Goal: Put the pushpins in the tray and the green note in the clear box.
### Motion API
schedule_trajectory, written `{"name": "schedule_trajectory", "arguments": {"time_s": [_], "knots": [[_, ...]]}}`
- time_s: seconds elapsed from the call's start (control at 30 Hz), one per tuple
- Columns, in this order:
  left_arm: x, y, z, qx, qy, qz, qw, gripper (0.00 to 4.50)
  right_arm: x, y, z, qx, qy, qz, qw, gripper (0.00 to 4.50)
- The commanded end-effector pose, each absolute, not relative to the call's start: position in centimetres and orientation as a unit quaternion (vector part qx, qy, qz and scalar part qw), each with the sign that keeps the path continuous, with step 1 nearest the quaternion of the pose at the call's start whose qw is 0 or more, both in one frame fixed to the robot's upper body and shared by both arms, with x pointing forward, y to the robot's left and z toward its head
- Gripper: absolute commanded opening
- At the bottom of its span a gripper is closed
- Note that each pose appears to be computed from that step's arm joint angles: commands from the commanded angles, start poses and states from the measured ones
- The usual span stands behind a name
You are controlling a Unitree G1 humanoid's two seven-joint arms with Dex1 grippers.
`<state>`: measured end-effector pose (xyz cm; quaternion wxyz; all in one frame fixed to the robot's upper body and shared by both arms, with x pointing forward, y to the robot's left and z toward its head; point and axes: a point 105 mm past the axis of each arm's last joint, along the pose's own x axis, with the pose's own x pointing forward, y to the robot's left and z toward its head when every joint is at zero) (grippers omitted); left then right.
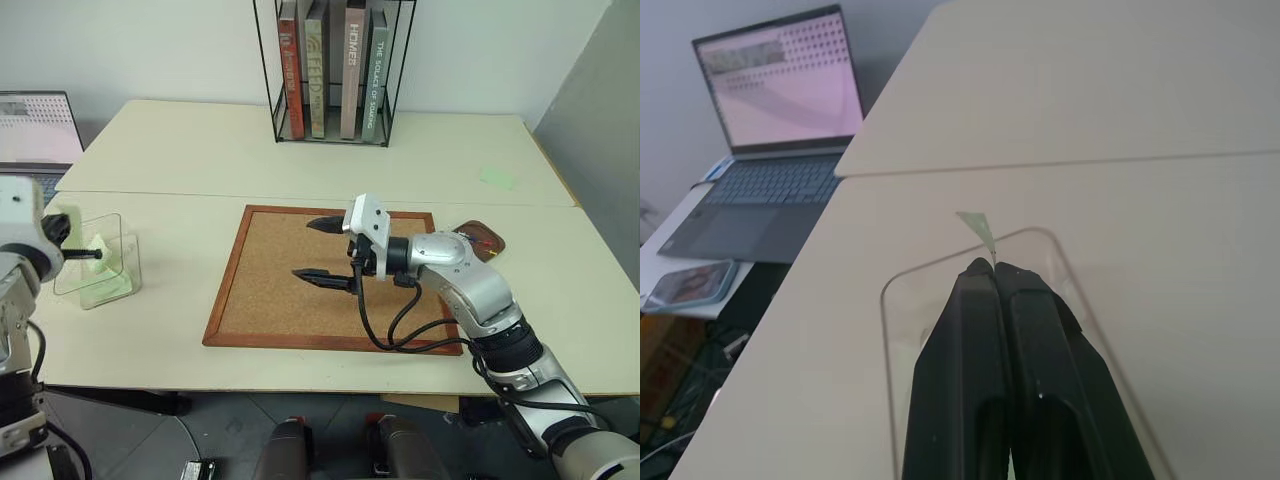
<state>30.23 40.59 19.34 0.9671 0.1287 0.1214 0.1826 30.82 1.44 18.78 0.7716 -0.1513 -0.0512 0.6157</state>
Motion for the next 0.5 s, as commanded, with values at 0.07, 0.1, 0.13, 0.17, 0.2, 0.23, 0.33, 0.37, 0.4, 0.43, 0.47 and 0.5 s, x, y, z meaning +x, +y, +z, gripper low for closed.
{"name": "schedule_trajectory", "arguments": {"time_s": [0.07, 0.1, 0.13, 0.17, 0.2, 0.23, 0.33, 0.37, 0.4, 0.43, 0.47, 0.5], "knots": [[29.3, 42.3, 19.5, 0.099, 0.109, 0.226, 0.963, 0.0, 29.9, 2.3, 19.9, -0.155, -0.082, 0.631, 0.755, 4.46], [29.4, 42.2, 19.3, 0.09, 0.111, 0.222, 0.964, 0.0, 29.8, 2.5, 20.0, -0.154, -0.082, 0.634, 0.754, 4.46], [29.6, 41.9, 19.1, 0.086, 0.112, 0.217, 0.966, 0.2, 29.7, 2.6, 20.0, -0.154, -0.083, 0.636, 0.752, 4.49], [29.8, 41.6, 19.1, 0.081, 0.11, 0.21, 0.968, 0.4, 29.5, 2.6, 20.0, -0.155, -0.083, 0.638, 0.75, 4.5], [29.9, 41.4, 19.2, 0.079, 0.109, 0.203, 0.97, 0.5, 29.5, 2.7, 20.0, -0.156, -0.084, 0.64, 0.748, 4.5], [30.0, 41.2, 19.3, 0.079, 0.108, 0.199, 0.971, 0.72, 29.4, 2.7, 19.9, -0.157, -0.083, 0.641, 0.747, 4.5], [30.3, 40.8, 19.5, 0.074, 0.103, 0.192, 0.973, 1.3, 29.2, 2.8, 19.8, -0.159, -0.082, 0.645, 0.743, 4.5], [30.3, 40.8, 19.5, 0.071, 0.102, 0.191, 0.974, 1.54, 29.1, 2.8, 19.8, -0.16, -0.08, 0.646, 0.742, 4.5], [30.3, 40.7, 19.6, 0.068, 0.101, 0.191, 0.974, 1.72, 29.1, 2.7, 19.7, -0.16, -0.079, 0.647, 0.741, 4.5], [30.3, 40.7, 19.6, 0.068, 0.101, 0.192, 0.974, 1.97, 29.0, 2.7, 19.7, -0.16, -0.078, 0.648, 0.74, 4.5], [30.3, 40.6, 19.6, 0.068, 0.1, 0.191, 0.974, 2.18, 29.0, 2.7, 19.6, -0.161, -0.076, 0.649, 0.74, 4.5], [30.3, 40.6, 19.6, 0.068, 0.101, 0.191, 0.974, 2.35, 29.0, 2.7, 19.6, -0.161, -0.075, 0.649, 0.74, 4.5]]}}
